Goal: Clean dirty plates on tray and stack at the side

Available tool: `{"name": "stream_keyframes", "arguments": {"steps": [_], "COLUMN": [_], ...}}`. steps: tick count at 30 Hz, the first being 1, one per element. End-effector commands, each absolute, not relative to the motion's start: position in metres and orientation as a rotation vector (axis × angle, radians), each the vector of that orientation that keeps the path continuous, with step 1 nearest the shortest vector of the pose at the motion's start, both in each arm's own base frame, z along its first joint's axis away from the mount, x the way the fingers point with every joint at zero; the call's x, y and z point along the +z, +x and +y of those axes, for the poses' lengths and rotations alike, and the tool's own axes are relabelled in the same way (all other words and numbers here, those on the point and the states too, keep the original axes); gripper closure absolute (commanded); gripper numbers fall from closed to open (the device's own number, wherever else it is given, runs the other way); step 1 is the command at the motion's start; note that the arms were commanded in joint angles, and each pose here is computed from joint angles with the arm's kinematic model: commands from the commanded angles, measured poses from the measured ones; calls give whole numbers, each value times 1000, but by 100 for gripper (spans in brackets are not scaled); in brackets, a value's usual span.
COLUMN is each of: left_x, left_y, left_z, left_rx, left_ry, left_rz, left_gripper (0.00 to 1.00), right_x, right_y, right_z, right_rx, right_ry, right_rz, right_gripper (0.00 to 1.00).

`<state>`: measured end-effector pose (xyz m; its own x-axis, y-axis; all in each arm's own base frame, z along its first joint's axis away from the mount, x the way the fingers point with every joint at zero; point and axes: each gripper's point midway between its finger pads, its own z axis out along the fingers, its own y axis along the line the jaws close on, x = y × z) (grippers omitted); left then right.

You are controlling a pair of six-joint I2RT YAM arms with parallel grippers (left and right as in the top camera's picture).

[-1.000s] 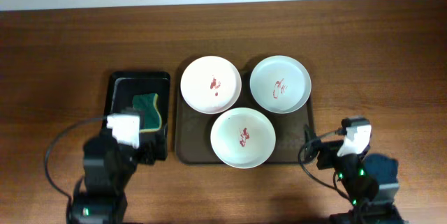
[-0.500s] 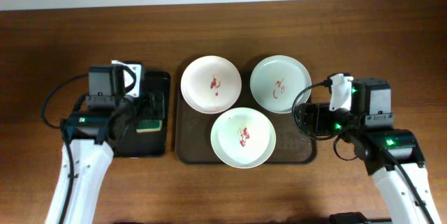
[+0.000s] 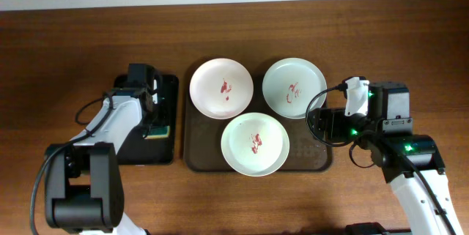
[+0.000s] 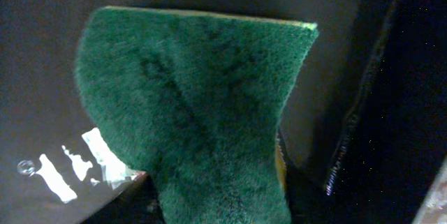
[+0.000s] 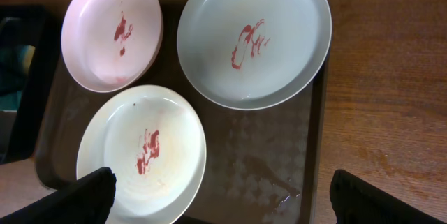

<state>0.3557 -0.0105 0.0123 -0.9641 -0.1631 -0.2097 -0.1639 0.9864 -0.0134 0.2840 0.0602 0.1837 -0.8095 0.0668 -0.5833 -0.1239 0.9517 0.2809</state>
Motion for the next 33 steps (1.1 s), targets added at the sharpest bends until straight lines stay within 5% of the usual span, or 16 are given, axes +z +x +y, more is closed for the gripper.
{"name": "stream_keyframes", "arguments": {"steps": [1,2,10,15,22,25,33], "left_x": [1,1,45,45,45,48,87], "left_y": [355,355,357,343,342,342,351], "left_z": [-11,-11,-12,-17,-21,-21,-21], "left_rx": [0,0,-9,-47,-86,-87,-103], "left_ry": [-260,-260,-256,-257,-254,-253,-238], "left_rz": [2952,2953,2921,2977,2983,2976,2843], "left_gripper": [84,99,100,100,100,100,100], "right_x": [192,192,143,80,23,20,22], "right_y": [287,287,282,283,281,284,285], "right_z": [63,63,88,118,139,146,148], "right_rx": [422,422,522,548,661,714,732], "right_ry": [-49,-49,-103,-206,-228,-194,-197], "right_rz": [2461,2461,2667,2869,3008,3000,2991], "right_gripper": [1,1,1,41,73,85,96]}}
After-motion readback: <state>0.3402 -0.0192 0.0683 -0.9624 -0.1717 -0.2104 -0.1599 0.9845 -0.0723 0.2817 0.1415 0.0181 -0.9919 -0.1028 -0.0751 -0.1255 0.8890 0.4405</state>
